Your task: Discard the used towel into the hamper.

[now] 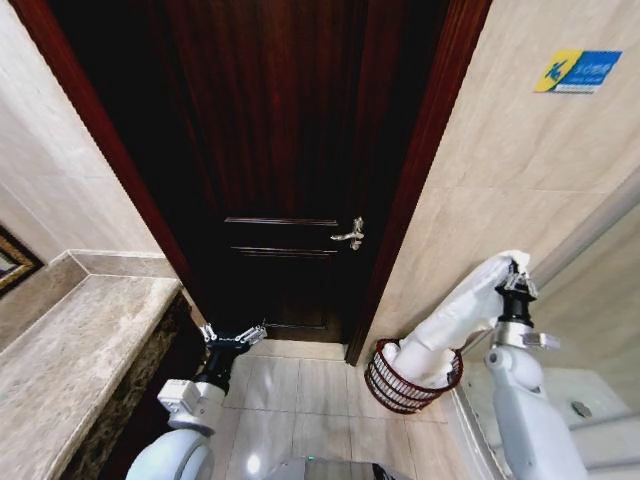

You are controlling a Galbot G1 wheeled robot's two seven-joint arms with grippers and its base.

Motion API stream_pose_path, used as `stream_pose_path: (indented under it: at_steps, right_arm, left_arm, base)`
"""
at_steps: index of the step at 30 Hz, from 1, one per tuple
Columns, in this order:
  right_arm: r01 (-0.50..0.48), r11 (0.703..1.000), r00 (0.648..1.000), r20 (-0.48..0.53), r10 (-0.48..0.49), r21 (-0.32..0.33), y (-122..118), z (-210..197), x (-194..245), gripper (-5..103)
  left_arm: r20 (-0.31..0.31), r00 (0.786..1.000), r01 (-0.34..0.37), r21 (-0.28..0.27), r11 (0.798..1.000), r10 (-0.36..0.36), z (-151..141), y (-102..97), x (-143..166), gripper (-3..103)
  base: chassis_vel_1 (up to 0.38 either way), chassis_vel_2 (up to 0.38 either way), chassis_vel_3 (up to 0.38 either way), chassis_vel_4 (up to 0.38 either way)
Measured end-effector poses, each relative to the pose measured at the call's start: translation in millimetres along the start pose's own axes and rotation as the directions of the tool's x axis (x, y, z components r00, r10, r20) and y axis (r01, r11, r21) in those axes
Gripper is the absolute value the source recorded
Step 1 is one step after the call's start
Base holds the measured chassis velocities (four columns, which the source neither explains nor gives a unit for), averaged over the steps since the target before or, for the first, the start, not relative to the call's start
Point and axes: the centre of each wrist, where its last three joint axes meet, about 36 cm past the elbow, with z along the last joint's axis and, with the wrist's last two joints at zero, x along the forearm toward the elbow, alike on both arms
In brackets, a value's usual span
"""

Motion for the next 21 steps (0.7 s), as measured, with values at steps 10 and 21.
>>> stream_pose_path:
  at_steps: [10,21]
  right_arm:
    - [-0.013,1.0,0.998,-0.066,0.015,0.023,-9,23,27,2]
    - [-0.006,0.999,0.985,-0.17,0.014,0.048,-30,61,66,2]
  left_arm:
    - [0.0,1.0,0.0,0.0,1.0,0.0,0,0.0,0,100]
    - [0.0,1.0,0.0,0.0,1.0,0.0,0,0.0,0,100]
  base:
    - [0.0,0.0,0.0,0.0]
    - [0.0,0.0,0.0,0.0]
